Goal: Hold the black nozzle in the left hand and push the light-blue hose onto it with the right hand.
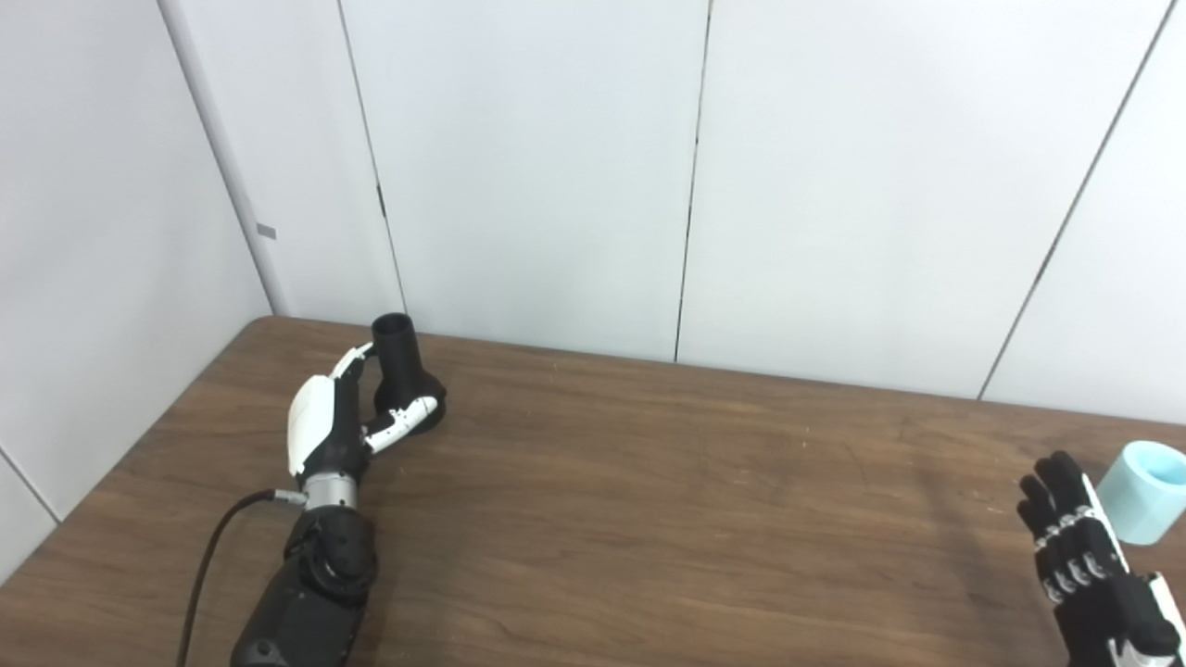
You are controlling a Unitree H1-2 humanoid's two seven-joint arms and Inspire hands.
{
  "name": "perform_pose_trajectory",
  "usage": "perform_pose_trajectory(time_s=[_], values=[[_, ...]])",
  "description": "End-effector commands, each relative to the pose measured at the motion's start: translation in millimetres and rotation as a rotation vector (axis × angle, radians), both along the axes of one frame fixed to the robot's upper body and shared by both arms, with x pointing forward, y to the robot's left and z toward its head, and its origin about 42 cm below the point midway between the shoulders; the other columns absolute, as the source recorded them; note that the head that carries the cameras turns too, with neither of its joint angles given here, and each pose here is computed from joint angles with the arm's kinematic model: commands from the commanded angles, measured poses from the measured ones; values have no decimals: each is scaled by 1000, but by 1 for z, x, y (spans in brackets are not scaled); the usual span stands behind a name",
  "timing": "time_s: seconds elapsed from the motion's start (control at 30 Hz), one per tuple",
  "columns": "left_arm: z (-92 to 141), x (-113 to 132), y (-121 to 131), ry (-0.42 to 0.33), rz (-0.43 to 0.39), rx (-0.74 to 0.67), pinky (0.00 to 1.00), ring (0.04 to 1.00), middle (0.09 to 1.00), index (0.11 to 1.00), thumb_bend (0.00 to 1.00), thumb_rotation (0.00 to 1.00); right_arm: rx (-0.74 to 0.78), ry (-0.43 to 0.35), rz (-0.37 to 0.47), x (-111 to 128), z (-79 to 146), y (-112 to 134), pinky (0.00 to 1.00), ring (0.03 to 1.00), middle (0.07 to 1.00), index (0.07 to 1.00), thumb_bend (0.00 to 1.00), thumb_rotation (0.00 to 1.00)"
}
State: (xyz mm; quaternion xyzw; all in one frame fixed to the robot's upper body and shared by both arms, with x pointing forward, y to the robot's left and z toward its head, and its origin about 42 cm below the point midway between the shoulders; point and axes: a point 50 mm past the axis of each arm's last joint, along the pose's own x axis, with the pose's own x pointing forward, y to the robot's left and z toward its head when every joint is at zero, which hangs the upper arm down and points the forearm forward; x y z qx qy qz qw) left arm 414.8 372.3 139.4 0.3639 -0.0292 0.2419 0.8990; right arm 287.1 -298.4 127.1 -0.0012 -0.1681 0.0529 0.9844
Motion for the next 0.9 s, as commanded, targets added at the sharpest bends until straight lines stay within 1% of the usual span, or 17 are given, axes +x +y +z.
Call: perform_pose_trajectory(time_s=[0.0,0.27,0.6,0.7,0.87], values=[[16,5,12,-44,18,50,812,903,899,765,685,514,35,135,-31,-28,-38,1,1000,1000,1000,1000,783,1000],[11,0,16,-25,44,54,812,902,899,770,680,507,34,133,-32,-29,-36,0,1000,1000,1000,1000,782,1000],[9,1,20,-6,57,60,790,893,899,775,679,504,36,132,-32,-29,-35,-1,1000,1000,1000,1000,784,1000],[8,1,21,1,54,66,790,892,899,770,679,503,37,133,-32,-28,-36,-1,1000,1000,1000,1000,783,1000],[6,1,20,12,41,66,769,878,892,724,678,501,37,131,-31,-28,-35,0,1000,1000,1000,1000,782,1000]])
